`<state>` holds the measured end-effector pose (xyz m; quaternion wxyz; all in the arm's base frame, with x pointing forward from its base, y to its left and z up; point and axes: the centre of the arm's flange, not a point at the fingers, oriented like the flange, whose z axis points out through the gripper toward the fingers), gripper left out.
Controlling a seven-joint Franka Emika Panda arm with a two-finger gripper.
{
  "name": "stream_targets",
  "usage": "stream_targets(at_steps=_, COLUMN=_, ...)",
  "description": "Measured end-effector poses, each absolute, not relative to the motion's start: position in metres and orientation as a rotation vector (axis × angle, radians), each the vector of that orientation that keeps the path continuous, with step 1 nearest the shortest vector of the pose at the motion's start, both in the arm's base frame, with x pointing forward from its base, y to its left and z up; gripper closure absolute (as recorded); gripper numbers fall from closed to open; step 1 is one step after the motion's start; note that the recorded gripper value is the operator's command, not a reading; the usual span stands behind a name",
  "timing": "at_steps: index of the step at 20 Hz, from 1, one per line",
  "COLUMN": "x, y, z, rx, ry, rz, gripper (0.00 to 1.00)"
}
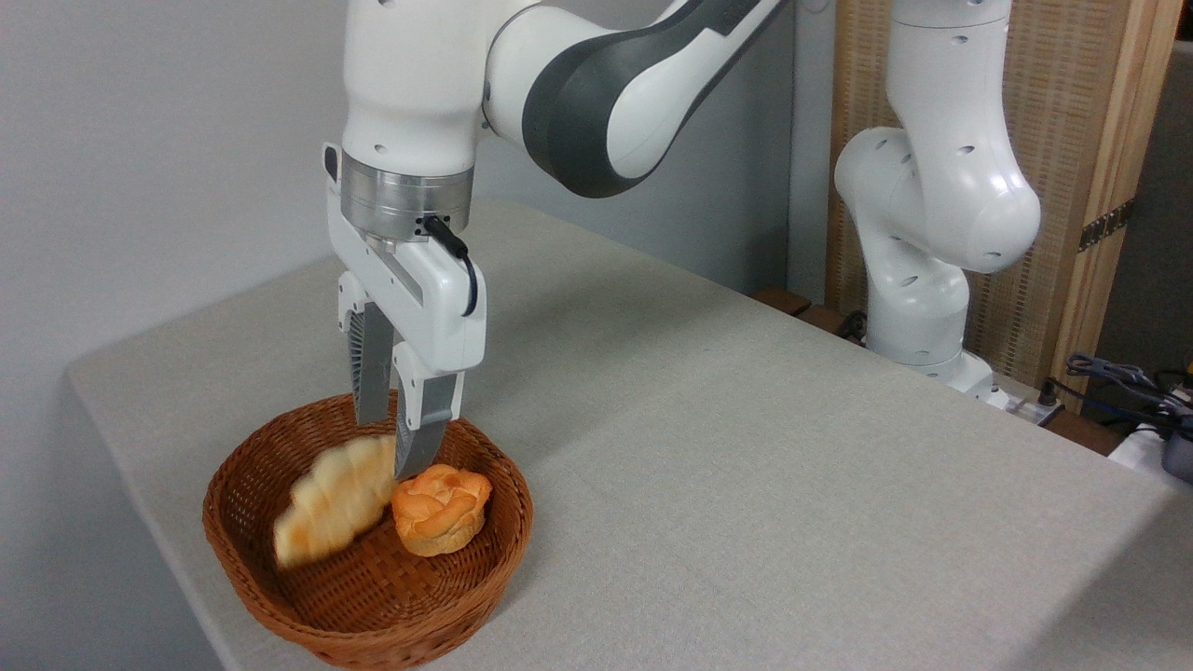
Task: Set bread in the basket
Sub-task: 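Lower the loaf into the basket beside the bun and release it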
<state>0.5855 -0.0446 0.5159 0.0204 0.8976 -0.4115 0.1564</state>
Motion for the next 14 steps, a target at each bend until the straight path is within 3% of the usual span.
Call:
stream_targets(at_steps=3, x=0.582, y=-0.033, z=0.520, rx=2.790, ry=-1.251, rz=0.461, gripper=0.01)
stream_targets(at_steps=9, x=0.553, y=-0.021, z=0.533, rx=2.762, ry=-1.273, rz=0.194, gripper=0.00)
stream_targets(at_steps=14, x=0.548, y=-0.015, z=0.539, rx=2.830, ry=-1.196, rz=0.125, gripper=0.00)
